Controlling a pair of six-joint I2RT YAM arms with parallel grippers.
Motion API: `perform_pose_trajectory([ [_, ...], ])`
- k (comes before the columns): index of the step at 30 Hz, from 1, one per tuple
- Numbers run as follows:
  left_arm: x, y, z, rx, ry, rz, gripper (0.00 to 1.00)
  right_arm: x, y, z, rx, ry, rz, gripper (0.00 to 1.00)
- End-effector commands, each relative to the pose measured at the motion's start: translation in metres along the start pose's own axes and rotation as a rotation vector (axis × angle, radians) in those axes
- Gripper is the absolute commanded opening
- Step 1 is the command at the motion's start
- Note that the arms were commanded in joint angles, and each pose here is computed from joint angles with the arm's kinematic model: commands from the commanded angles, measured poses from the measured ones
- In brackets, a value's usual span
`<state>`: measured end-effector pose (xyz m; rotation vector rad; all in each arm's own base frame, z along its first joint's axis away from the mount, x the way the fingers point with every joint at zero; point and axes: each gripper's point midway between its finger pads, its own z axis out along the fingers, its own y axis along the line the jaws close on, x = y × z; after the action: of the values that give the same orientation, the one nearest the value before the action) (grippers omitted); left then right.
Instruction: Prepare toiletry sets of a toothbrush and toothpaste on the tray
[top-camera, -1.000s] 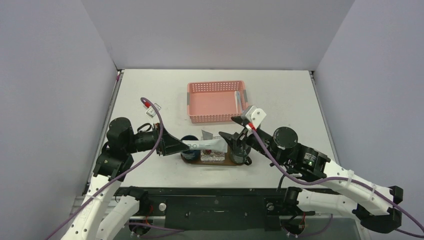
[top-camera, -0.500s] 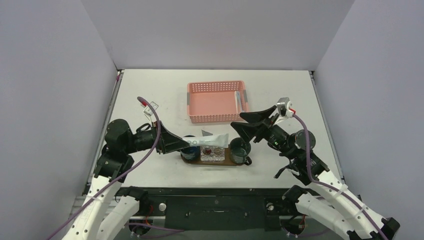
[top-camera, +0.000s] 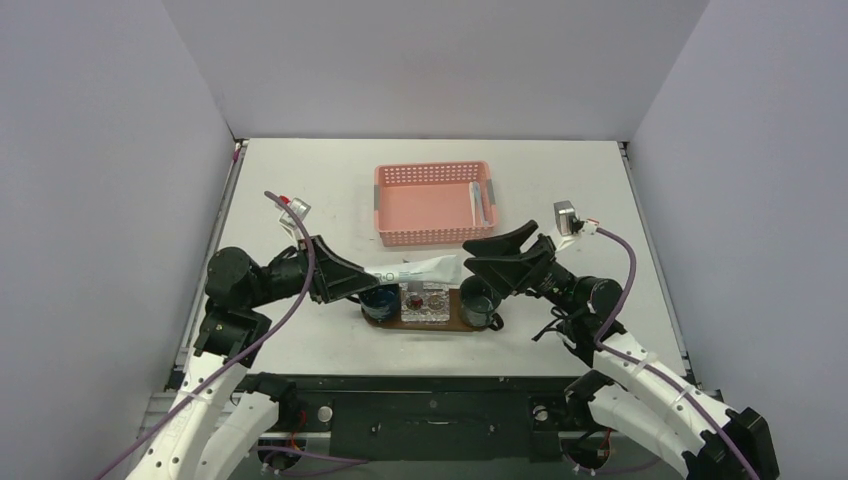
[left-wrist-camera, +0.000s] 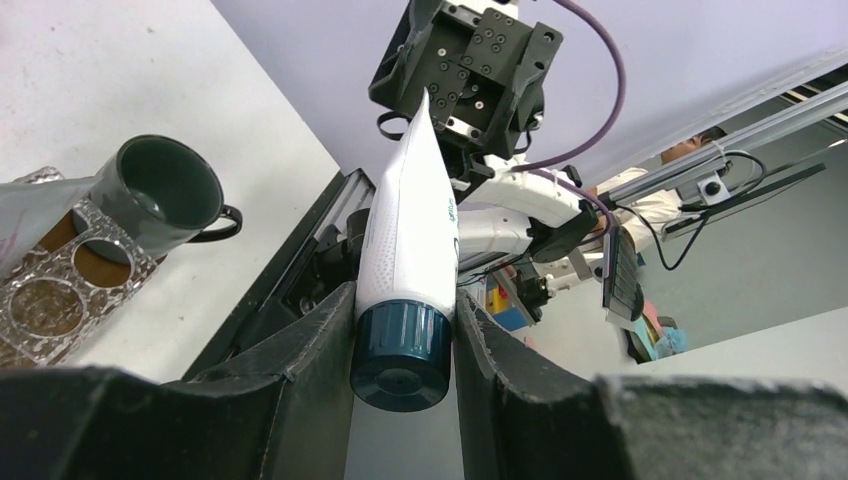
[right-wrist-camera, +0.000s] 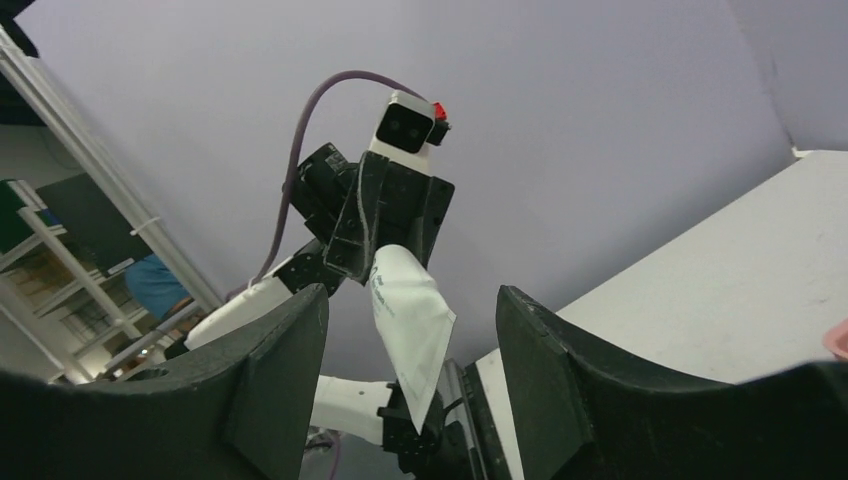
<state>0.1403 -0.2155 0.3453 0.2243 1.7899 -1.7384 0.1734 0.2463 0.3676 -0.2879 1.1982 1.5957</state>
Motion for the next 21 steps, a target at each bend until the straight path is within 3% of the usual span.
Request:
perform_pose_trajectory([
  [1,-0.013,-0.029,-0.001,0.097,-0.054,0.098,0.00,-0.013,0.041,-0.001,-0.196,-0.042,0.014,0.57],
  [11,-0.017,-0.035,-0.001,0.113,-0.066,0.119,0.00,0.028,0.047,0.017,-0.174,0.119,-0.011,0.55],
  [21,-0.009,-0.033,-0.004,0.096,-0.037,0.145,0.00,0.032,0.048,0.022,-0.162,0.139,-0.018,0.50],
])
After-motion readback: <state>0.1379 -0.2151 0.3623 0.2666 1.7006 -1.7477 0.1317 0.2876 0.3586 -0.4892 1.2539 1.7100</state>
